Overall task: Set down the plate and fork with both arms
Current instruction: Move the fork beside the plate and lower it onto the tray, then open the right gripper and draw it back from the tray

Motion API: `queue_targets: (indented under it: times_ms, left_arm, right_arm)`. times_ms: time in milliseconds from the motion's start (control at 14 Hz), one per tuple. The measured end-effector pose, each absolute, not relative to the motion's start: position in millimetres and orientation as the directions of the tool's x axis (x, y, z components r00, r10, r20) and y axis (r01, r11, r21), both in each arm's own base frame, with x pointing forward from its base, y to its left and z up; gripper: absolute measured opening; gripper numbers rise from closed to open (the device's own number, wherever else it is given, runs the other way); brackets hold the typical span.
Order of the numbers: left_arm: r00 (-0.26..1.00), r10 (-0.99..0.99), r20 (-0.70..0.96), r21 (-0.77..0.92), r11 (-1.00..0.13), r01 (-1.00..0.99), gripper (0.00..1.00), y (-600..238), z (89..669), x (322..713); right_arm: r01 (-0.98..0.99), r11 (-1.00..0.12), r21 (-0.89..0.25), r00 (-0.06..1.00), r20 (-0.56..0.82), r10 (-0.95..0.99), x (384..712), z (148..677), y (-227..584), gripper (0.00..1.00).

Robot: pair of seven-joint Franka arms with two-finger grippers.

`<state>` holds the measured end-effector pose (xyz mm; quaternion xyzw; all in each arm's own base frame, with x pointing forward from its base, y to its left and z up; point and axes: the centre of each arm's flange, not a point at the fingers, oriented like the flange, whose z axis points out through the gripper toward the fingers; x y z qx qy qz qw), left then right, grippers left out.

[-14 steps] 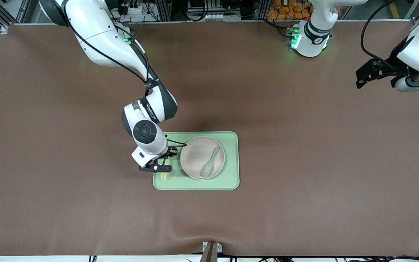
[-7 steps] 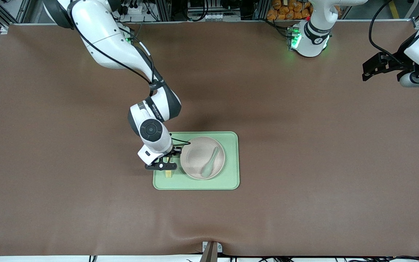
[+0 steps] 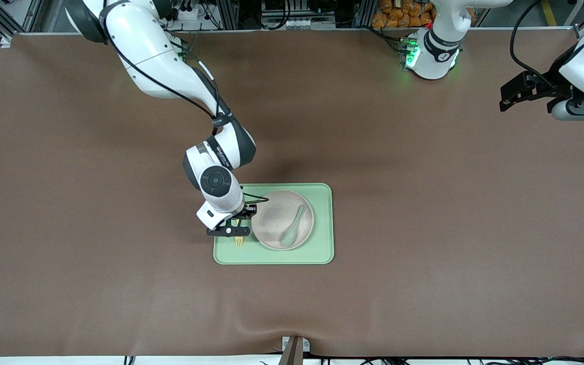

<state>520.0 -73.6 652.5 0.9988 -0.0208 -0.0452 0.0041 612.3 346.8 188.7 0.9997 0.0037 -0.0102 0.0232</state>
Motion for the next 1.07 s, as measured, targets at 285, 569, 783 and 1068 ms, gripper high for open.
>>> queue_targets:
  times_ms: [285, 569, 783, 1068]
  left_arm:
    - [0.995, -0.034, -0.095, 0.010, -0.999, -0.033, 1.00, -69.5, 650.9, 520.9]
    - [0.993, -0.034, -0.109, 0.009, -0.999, -0.033, 1.00, -69.9, 643.8, 524.6]
    - [0.993, -0.034, -0.111, 0.009, -0.999, -0.033, 1.00, -69.9, 642.9, 524.9]
    - [0.993, -0.039, -0.111, 0.010, -0.999, -0.038, 1.00, -69.8, 643.1, 524.9]
  right_arm:
    - [0.015, -0.998, 0.067, 0.998, -0.060, 0.011, 631.4, 239.3, 326.4, 0.90]
    - [-0.048, -0.998, 0.051, 0.998, -0.045, -0.050, 653.7, 324.3, 272.3, 1.00]
    - [-0.132, -0.991, 0.029, 0.989, -0.060, -0.133, 668.0, 386.1, 190.4, 1.00]
    - [-0.215, -0.976, -0.036, 0.976, -0.041, -0.213, 675.2, 447.1, 84.7, 1.00]
